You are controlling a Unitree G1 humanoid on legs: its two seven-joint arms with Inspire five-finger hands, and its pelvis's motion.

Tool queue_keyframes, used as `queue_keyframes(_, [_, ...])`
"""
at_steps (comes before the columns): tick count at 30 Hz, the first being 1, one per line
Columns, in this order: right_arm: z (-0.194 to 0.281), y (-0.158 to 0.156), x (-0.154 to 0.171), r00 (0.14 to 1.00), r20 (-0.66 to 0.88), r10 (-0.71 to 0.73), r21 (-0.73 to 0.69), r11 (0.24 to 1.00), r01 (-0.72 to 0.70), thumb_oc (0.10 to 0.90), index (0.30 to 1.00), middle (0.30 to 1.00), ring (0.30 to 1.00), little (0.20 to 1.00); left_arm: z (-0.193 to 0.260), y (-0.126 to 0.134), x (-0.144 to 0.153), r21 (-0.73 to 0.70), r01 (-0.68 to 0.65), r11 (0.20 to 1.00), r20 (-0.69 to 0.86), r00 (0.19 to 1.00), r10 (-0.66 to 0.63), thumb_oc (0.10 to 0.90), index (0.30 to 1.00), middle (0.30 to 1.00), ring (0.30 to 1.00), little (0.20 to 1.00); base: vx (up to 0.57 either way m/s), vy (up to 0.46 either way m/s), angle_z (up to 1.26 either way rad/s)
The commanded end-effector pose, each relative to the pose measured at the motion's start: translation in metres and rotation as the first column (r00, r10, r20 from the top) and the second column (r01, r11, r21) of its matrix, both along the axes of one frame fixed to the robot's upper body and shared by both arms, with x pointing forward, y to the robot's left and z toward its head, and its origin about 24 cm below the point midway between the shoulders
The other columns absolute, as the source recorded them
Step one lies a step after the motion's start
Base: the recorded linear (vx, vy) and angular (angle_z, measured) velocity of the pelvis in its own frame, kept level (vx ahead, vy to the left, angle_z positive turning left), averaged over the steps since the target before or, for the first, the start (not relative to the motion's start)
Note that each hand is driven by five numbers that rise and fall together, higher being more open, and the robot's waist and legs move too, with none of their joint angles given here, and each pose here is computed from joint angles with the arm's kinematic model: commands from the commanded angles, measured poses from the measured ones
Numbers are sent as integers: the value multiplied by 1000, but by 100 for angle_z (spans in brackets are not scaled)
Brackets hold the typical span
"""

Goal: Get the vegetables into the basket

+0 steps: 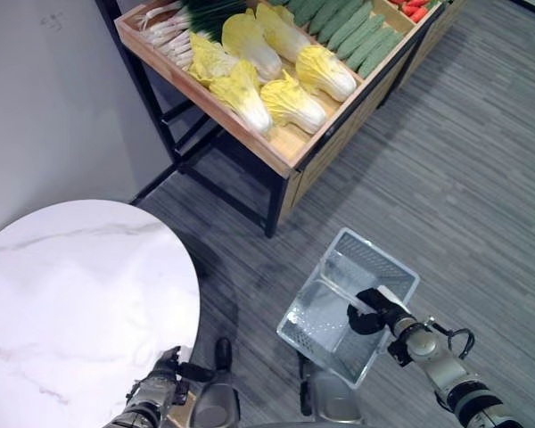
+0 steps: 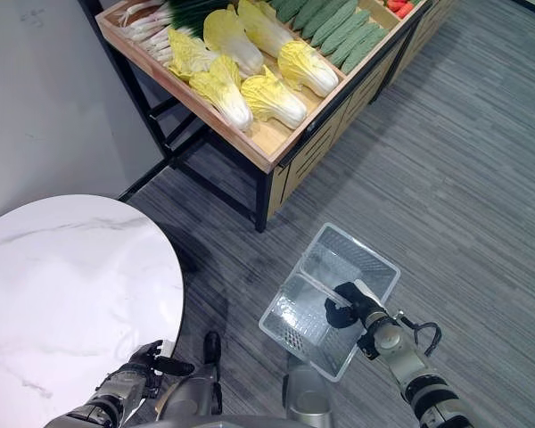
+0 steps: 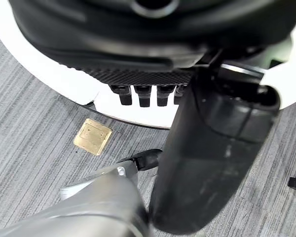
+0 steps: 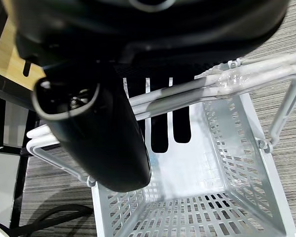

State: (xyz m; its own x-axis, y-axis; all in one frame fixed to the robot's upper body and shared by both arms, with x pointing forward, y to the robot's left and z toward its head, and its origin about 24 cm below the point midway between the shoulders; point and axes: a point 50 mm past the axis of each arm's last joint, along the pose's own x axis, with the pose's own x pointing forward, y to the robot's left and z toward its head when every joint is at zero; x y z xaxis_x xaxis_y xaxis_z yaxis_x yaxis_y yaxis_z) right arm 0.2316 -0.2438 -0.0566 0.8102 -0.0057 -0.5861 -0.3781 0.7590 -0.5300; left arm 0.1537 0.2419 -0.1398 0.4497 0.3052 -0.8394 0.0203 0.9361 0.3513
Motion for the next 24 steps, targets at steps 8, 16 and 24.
queue_keyframes(8, [43,19,42,972,229,51,35,998,-61,400,300,300,300,300,4,12,2,85,85,993,-14,996,-84,900,1000,1000,1000,1000,-91,208,-61])
queue_keyframes(16, [45,34,43,966,249,70,78,993,-92,400,300,300,300,300,17,26,19,151,126,980,17,991,-130,900,1000,1000,1000,1000,-117,21,-50])
queue_keyframes(24, [52,54,52,952,276,132,81,984,-160,400,300,300,300,300,13,33,4,146,76,986,-11,997,-76,900,1000,1000,1000,1000,-144,-36,-56])
